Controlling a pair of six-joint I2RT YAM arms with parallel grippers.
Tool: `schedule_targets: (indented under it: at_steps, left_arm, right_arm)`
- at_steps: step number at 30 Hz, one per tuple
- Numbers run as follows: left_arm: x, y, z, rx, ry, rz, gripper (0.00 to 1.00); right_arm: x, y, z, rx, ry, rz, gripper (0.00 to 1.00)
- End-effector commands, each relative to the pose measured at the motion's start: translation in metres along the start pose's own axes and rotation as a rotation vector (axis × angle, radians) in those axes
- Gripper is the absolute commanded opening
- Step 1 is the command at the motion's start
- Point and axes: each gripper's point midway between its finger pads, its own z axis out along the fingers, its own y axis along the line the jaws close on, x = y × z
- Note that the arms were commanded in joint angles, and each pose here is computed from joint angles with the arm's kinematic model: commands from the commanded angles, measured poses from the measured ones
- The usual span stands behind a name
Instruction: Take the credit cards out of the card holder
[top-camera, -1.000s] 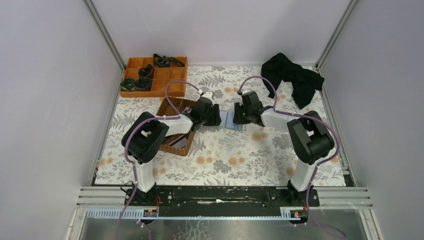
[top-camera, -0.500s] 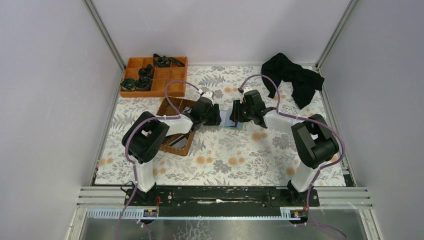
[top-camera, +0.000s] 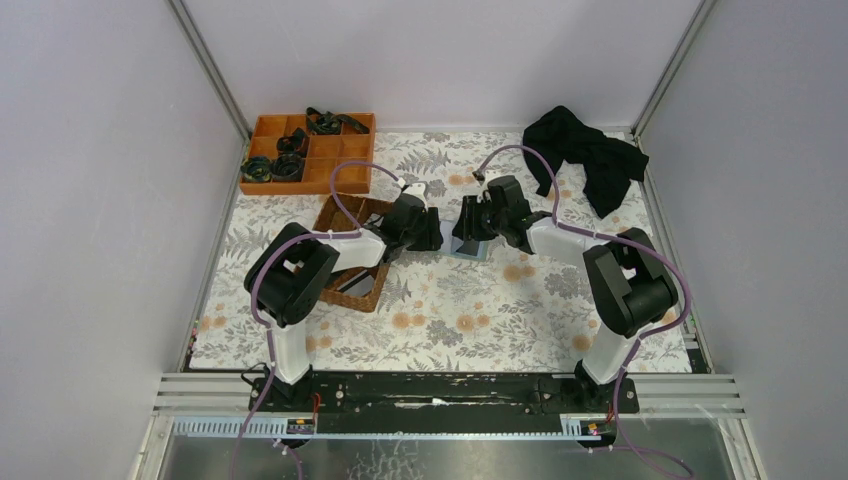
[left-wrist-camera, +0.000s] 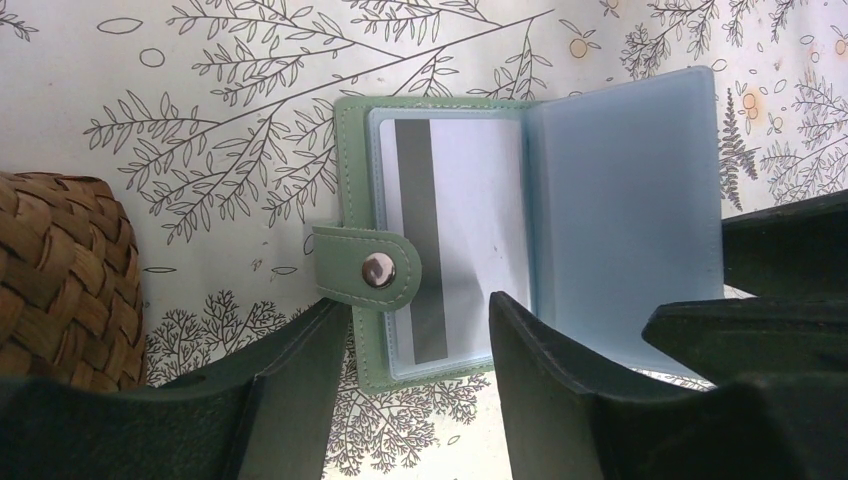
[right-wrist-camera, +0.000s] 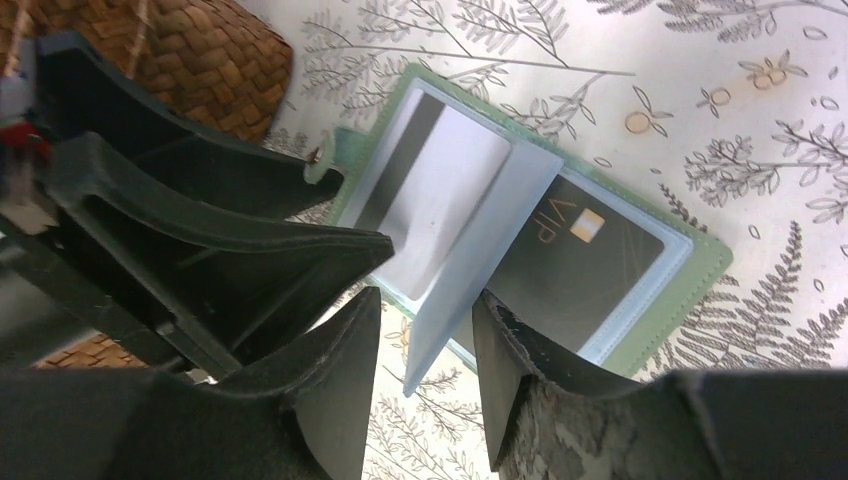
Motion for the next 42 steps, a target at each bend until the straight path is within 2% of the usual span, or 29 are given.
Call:
schedule_targets:
  at_steps: [1,6,9,13,17,21,26,31,34,38,42]
  left_arm:
    - [0.051,0.019,0.004,-0.043,0.164,0.001,0.61]
    - [0.052,0.029,-0.007,-0.091,0.147,-0.017,0.65]
    - [0.048,0.040,-0.021,-0.148,0.098,-0.041,0.67]
    - [0.034,0.058,-0.051,-0.245,-0.041,-0.149,0.68]
    - [0.030,0.072,-0.084,-0.271,-0.178,-0.240,0.68]
    - [0.007,0.055,-0.099,-0.191,-0.246,-0.210,0.68]
    - [-0.006,0.013,-0.084,-0.036,-0.196,-0.123,0.68]
    - [-0.017,-0.031,-0.069,0.150,-0.174,-0.085,0.67]
    - [-0.021,-0.056,-0.056,0.262,-0.148,-0.057,0.66]
    - [-0.024,-0.075,-0.040,0.355,-0.126,-0.024,0.62]
    - [-0.021,-0.073,-0.023,0.330,-0.090,-0.012,0.64]
  right_arm:
    - [-0.037,0.026,-0.001,-0.087,-0.080,-0.016,0.47]
    - [-0.042,0.038,0.004,-0.146,-0.069,-0.011,0.52]
    - [-0.041,0.039,0.009,-0.157,-0.062,-0.006,0.55]
    - [-0.035,0.039,0.012,-0.165,-0.041,0.002,0.57]
    - [-0.036,0.038,0.011,-0.163,-0.049,-0.007,0.61]
    - [-0.038,0.040,0.012,-0.172,-0.053,-0.015,0.63]
    - [-0.041,0.037,0.008,-0.151,-0.072,-0.003,0.63]
    - [-0.045,0.008,-0.008,-0.060,-0.134,0.073,0.61]
    - [-0.038,-0.010,-0.011,-0.039,-0.116,0.131,0.56]
    - [-0.025,-0.024,-0.017,-0.027,-0.106,0.168,0.38]
    - [-0.013,-0.017,-0.019,-0.080,-0.072,0.152,0.19]
